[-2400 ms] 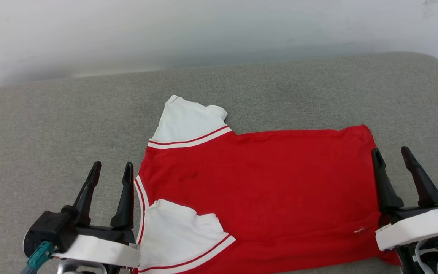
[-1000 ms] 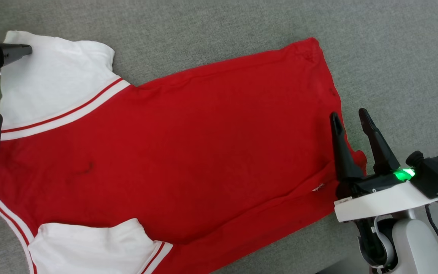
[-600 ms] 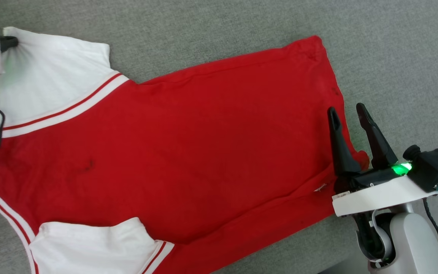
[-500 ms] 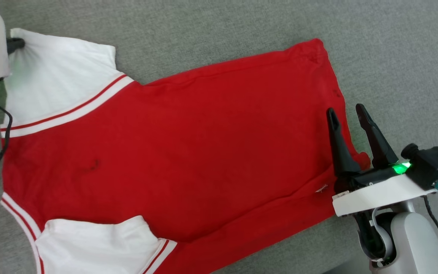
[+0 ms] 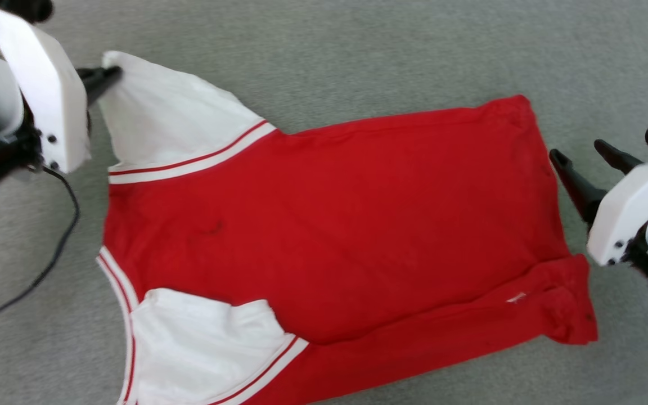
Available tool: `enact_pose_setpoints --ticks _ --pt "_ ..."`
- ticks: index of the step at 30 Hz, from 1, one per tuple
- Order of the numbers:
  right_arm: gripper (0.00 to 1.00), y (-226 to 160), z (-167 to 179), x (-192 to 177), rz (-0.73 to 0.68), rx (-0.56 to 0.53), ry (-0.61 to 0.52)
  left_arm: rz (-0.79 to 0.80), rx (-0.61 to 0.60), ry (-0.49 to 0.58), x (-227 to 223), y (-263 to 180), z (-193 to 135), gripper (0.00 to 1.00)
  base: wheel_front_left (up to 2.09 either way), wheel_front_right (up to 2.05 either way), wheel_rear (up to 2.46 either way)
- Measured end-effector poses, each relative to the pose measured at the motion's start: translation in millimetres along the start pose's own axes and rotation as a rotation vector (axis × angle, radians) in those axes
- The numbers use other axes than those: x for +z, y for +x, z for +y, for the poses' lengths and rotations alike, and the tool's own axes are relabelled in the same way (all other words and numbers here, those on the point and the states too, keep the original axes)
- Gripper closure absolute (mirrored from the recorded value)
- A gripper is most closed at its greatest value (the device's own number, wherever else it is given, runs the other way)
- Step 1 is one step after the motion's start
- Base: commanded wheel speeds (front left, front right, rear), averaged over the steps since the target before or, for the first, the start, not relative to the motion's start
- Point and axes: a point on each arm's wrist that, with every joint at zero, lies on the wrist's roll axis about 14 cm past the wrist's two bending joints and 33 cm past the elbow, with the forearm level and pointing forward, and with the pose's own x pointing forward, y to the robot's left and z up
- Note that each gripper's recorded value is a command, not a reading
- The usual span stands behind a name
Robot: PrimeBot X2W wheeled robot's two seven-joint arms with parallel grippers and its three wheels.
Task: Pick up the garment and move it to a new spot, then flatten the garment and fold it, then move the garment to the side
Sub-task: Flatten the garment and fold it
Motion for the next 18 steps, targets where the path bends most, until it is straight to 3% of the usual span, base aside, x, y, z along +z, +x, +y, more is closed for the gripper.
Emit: enact_pose_setpoints --ticks 4,10,18 --pt "0.0 10.8 -3.5 -2.5 0.215 0.021 -0.029 -0.046 -0.02 0.02 -5.1 -25.1 -10.2 1.0 0.0 0.0 0.0" --pt "0.0 34.6 10.3 13.9 0.376 0.076 0.026 -0.076 -0.037 0.024 -23.7 -47.7 -23.3 1.0 0.0 0.0 0.0" --pt "0.0 68.7 21.3 -0.6 0.523 0.054 -0.017 -0.11 -0.033 0.03 -35.8 -63.5 -33.8 1.0 0.0 0.0 0.0"
